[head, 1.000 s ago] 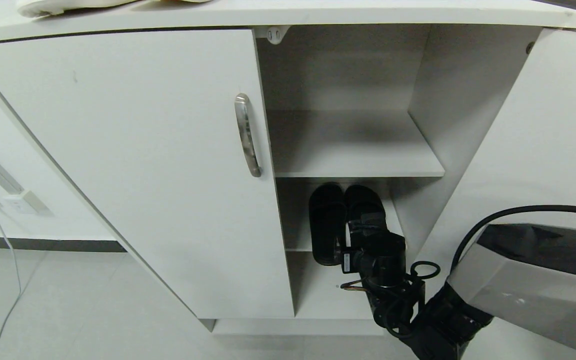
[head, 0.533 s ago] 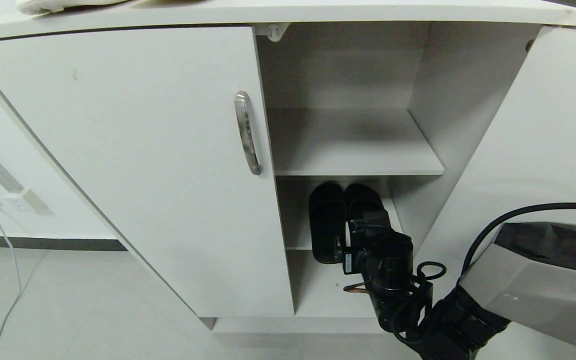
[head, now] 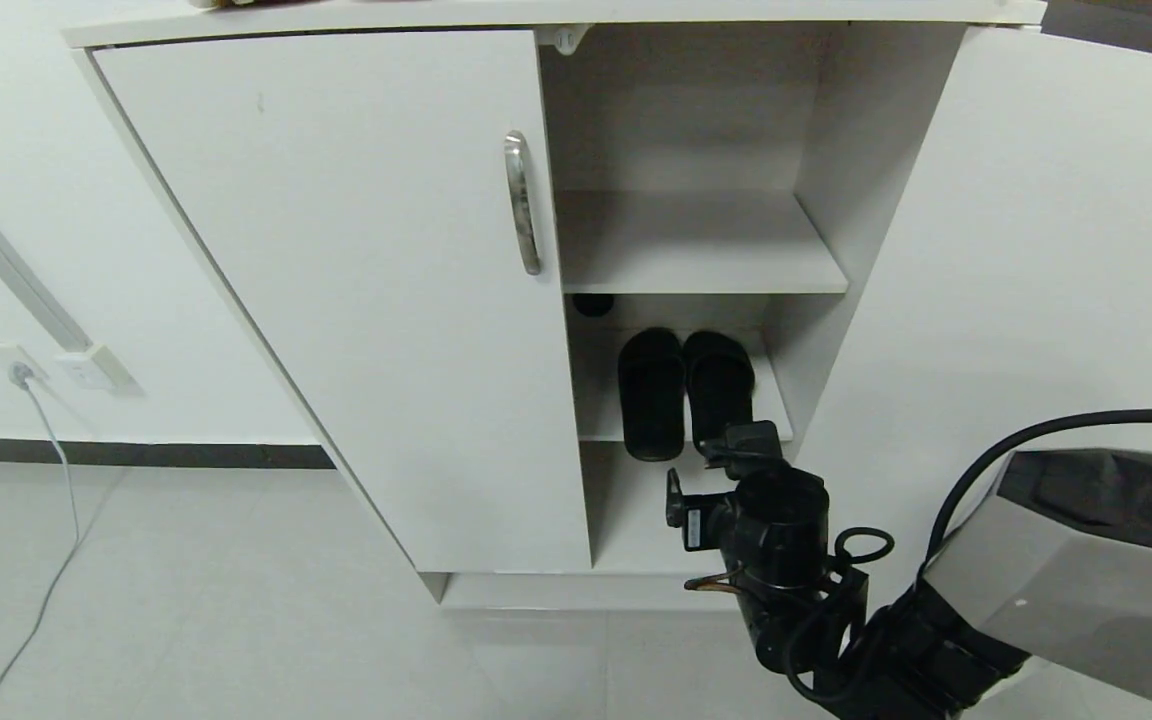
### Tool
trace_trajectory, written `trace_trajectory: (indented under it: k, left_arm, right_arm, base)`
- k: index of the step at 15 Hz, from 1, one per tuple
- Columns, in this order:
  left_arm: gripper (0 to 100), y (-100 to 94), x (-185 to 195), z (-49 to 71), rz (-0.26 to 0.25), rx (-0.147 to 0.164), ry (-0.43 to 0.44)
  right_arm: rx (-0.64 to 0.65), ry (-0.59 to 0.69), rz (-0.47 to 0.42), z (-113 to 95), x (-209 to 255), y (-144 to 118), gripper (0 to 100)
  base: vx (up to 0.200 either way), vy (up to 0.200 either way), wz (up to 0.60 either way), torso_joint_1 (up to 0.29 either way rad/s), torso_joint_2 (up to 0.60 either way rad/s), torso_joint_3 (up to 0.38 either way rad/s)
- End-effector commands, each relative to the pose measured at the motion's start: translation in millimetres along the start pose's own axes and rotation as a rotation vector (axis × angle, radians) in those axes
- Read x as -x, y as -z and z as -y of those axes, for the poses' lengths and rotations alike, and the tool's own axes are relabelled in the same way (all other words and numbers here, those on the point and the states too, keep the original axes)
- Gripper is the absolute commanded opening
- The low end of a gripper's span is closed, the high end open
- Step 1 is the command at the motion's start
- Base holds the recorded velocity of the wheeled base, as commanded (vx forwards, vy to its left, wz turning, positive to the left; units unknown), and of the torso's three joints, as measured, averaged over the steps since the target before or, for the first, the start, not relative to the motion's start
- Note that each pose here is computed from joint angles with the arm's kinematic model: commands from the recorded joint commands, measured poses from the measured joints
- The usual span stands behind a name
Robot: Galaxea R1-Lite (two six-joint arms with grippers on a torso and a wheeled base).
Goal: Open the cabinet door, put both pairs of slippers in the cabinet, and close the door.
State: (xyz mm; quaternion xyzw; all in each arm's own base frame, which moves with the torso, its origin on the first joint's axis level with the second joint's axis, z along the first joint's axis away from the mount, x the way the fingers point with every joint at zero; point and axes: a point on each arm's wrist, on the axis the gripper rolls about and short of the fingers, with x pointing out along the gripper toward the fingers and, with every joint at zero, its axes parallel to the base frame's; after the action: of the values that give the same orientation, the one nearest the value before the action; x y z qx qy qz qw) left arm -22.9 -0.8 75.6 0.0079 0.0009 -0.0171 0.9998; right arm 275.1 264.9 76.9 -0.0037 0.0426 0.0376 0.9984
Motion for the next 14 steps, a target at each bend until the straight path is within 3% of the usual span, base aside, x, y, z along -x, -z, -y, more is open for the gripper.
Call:
trace_trajectory:
  k: [1, 14]
  left_arm:
    - [0, -0.1, -0.1, 0.0, -0.001, -0.001, 0.000]
    - [0, 0.1, -0.1, 0.0, -0.002, 0.000, 0.000]
  right_arm:
    - [-0.010, -0.002, 0.011, 2.6, 3.3, -7.1, 100]
    - [0.010, -0.006, 0.006, 8.7, 13.0, -10.9, 100]
  base:
    - [0.000, 0.000, 0.00, 0.000, 0.00, 0.000]
    - [0.000, 0.000, 0.00, 0.000, 0.00, 0.009]
